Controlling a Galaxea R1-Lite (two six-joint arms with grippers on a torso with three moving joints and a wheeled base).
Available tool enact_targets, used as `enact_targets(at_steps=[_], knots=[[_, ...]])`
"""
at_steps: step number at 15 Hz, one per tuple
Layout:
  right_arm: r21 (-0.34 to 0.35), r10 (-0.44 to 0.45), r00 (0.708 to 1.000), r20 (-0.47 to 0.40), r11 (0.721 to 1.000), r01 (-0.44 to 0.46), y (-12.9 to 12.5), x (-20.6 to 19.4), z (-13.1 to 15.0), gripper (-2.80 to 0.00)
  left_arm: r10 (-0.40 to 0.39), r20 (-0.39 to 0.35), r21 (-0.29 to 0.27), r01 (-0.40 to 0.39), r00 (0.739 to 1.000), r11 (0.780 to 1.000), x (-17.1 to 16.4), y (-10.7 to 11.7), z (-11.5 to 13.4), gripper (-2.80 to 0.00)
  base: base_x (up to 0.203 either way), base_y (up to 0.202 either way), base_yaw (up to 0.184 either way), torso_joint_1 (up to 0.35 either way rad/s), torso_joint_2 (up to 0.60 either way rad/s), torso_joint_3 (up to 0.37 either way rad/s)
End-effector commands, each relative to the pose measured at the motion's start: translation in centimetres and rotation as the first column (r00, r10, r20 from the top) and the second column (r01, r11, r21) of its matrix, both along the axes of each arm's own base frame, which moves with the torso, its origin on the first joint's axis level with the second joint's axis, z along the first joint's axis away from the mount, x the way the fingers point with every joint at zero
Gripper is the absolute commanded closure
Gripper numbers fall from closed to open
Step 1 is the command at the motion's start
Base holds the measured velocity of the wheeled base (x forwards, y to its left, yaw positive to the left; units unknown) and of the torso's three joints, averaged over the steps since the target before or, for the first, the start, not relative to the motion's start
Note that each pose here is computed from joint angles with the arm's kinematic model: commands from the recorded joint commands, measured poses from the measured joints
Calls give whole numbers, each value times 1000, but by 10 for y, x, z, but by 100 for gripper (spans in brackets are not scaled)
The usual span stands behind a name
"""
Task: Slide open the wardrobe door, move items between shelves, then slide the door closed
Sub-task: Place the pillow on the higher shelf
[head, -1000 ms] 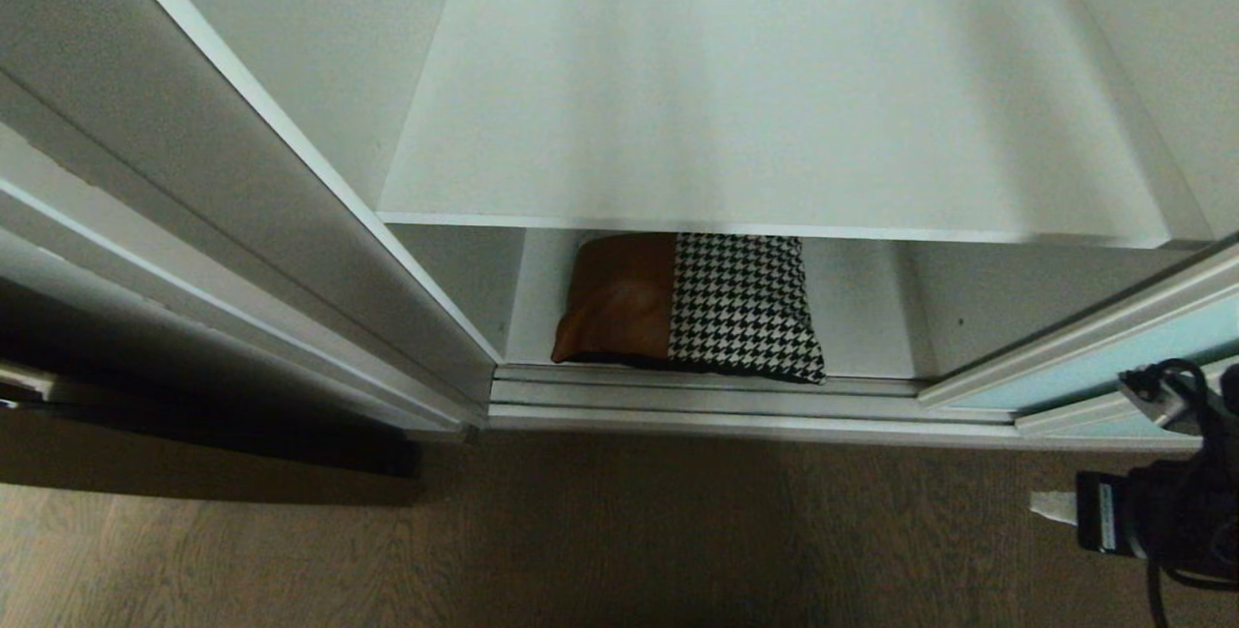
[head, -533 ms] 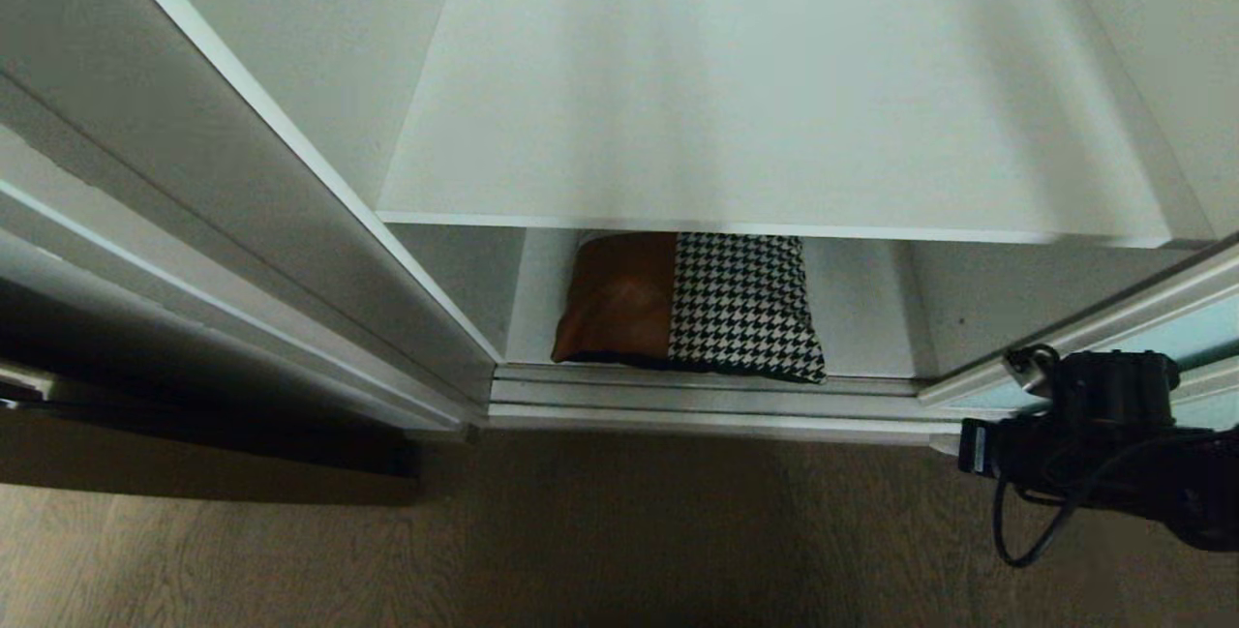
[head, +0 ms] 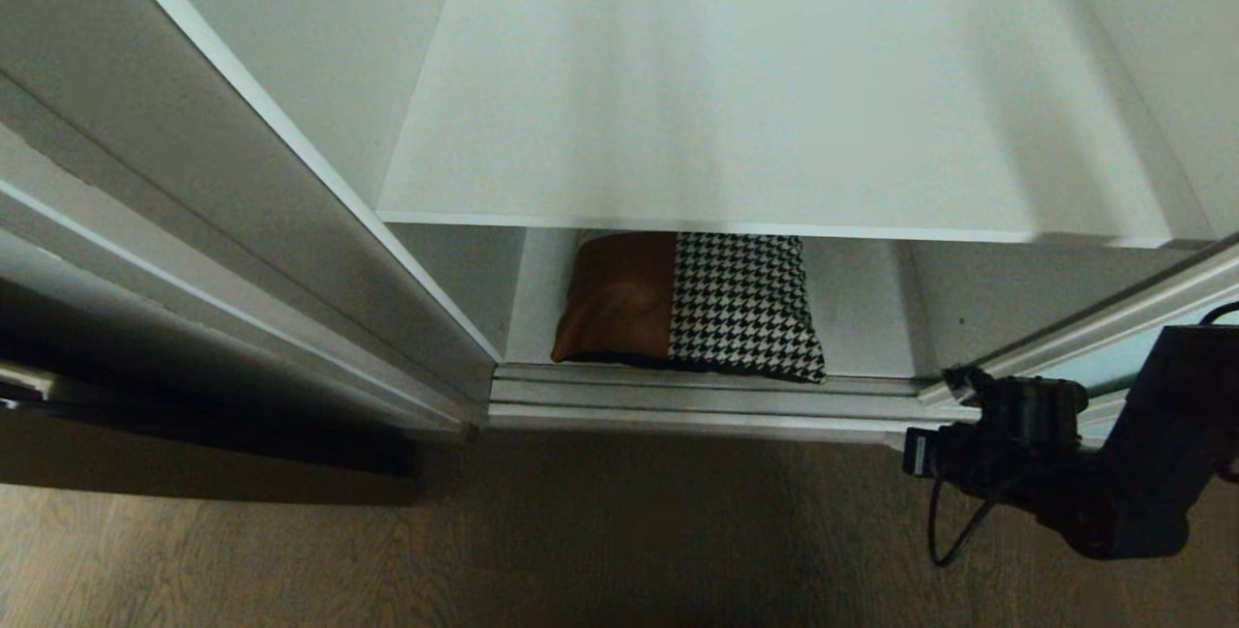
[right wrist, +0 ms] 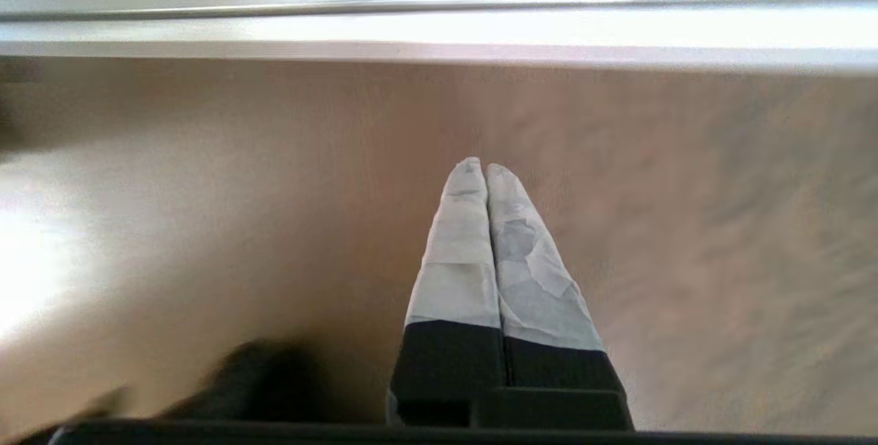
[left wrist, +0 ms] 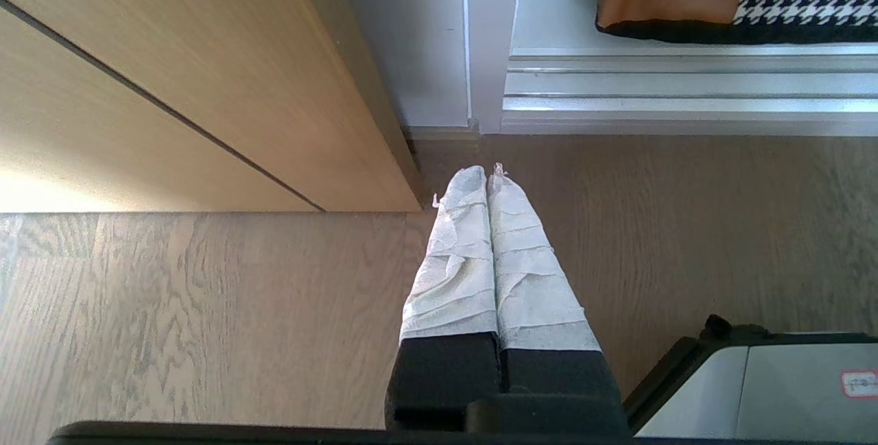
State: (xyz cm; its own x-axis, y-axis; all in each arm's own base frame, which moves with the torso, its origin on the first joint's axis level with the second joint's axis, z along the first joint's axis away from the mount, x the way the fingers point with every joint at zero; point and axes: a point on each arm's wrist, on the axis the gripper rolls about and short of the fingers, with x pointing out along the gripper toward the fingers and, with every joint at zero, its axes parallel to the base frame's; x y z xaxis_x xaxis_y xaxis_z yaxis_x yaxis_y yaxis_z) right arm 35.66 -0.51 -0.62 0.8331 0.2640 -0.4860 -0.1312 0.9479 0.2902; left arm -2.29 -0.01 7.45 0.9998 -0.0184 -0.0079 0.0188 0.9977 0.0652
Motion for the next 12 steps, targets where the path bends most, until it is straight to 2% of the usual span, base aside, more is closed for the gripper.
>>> enact_targets(at_steps=[1, 5, 7, 9, 10, 12], knots=[[-46, 13, 999, 32, 999, -11, 9, 6, -16, 0, 0, -1, 1, 0, 1000, 1000, 0, 0, 0, 0, 0, 0, 0, 0, 0, 0], [-22, 26, 998, 50, 999, -25, 16, 22, -7, 0, 0, -1, 1, 0, 1000, 1000, 0, 0, 0, 0, 0, 0, 0, 0, 0, 0], [22, 51, 996, 67, 998, -53, 35, 28, 5, 0, 0, -1, 1, 0, 1000, 1000, 0, 0, 0, 0, 0, 0, 0, 0, 0, 0], [52, 54, 995, 88, 997, -59, 40, 34, 10, 0, 0, -1, 1, 0, 1000, 1000, 0, 0, 0, 0, 0, 0, 0, 0, 0, 0], [60, 69, 994, 87, 995, -74, 41, 35, 10, -280, 0, -1, 1, 0, 1000, 1000, 0, 0, 0, 0, 0, 0, 0, 0, 0, 0], [71, 106, 990, 92, 991, -113, 43, 35, 7, -280, 0, -1, 1, 0, 1000, 1000, 0, 0, 0, 0, 0, 0, 0, 0, 0, 0]])
